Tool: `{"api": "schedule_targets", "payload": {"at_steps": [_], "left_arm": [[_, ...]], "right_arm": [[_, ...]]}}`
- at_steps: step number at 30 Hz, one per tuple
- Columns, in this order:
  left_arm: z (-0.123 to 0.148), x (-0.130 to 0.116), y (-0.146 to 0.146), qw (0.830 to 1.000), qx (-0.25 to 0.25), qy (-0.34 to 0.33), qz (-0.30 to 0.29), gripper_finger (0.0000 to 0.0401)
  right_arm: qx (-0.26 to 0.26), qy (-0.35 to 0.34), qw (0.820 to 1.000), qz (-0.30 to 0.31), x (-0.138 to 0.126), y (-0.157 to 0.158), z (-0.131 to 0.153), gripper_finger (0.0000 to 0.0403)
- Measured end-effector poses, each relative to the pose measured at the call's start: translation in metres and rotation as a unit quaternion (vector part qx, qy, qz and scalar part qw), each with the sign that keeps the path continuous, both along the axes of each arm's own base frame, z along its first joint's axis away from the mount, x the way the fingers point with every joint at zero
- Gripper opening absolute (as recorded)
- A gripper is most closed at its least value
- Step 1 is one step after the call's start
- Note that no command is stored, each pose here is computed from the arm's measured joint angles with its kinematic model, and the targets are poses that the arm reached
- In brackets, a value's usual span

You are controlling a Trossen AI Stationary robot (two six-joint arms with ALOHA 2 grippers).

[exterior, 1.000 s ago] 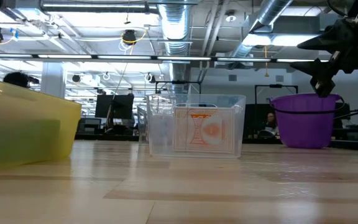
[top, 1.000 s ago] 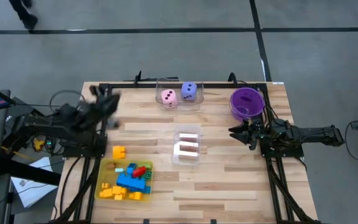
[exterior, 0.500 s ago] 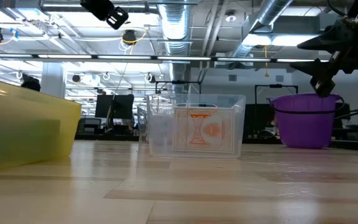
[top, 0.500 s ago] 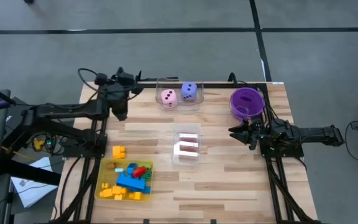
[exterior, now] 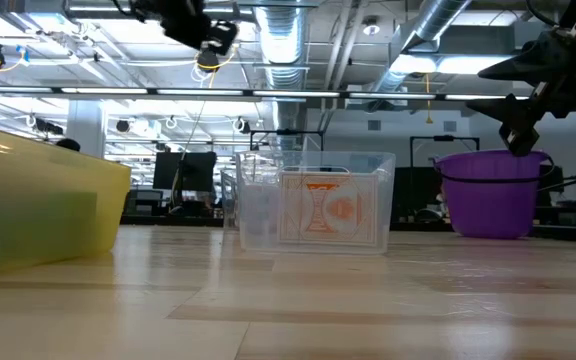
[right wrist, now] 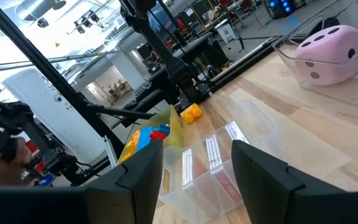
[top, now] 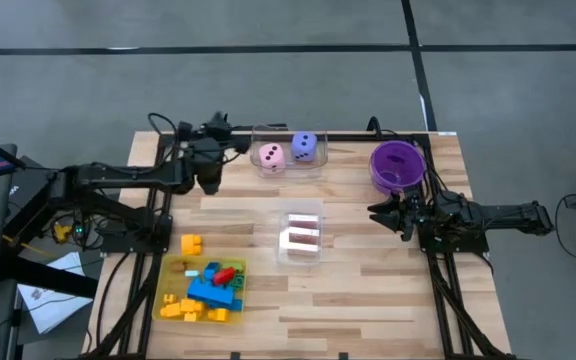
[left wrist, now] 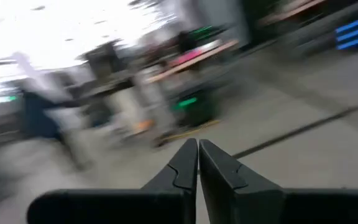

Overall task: Pick & Place Toys
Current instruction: Put the yellow game piece into the yellow bin

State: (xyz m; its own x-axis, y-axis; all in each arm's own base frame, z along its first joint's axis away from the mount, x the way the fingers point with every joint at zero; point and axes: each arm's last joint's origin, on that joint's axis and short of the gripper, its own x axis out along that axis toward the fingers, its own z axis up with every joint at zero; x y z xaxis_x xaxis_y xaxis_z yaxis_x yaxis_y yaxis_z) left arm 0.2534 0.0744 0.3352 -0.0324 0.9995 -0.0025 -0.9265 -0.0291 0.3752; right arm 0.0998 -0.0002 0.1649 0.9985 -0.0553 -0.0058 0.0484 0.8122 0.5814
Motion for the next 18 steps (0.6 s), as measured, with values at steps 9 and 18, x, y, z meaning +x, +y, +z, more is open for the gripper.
{"api": "schedule_targets", "payload": {"at_steps": [9,18], "left_arm": [[0.019,0.010,0.037,0.953,0.025,-0.124,-0.274,0.0019],[0.055,-0.012,0.063,0.961,-0.134,-0.079,-0.231,0.0135]], "right_arm": [[0.000,0.000,1.000,0.000,0.000,0.000,0.000,0.0184],[0.000,0.000,1.000,0.000,0.000,0.000,0.000,0.0184]]}}
